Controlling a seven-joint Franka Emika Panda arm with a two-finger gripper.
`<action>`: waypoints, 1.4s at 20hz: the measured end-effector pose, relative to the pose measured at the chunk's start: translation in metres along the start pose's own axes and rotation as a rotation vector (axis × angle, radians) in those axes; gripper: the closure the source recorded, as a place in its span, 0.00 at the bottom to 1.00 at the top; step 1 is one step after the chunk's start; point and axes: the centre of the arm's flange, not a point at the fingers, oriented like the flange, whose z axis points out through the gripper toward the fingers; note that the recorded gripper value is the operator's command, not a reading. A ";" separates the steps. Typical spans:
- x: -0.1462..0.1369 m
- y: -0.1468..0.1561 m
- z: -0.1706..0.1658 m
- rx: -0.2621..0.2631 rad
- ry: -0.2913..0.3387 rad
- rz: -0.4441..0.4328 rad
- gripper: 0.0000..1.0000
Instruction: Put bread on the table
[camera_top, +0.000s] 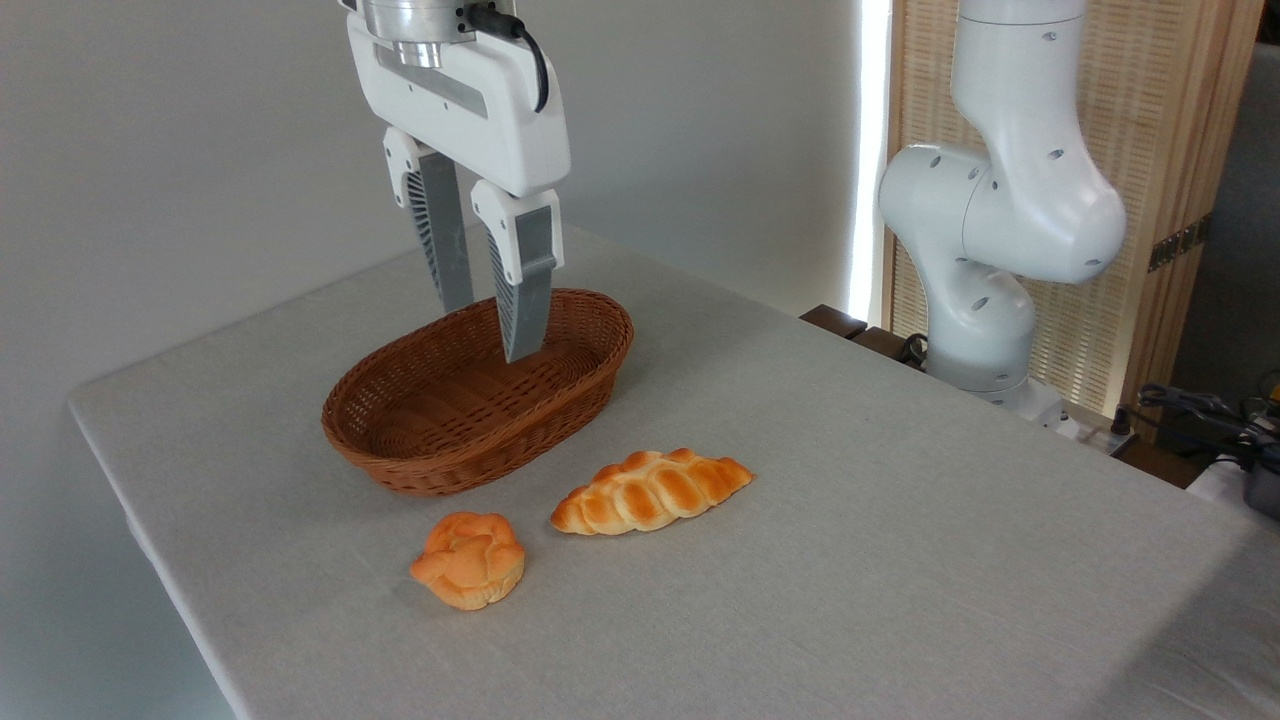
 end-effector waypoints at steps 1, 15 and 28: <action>-0.001 0.001 0.001 0.001 -0.016 0.003 0.00; -0.014 -0.007 0.000 -0.010 -0.050 -0.018 0.00; -0.011 -0.004 0.001 -0.011 -0.050 -0.011 0.00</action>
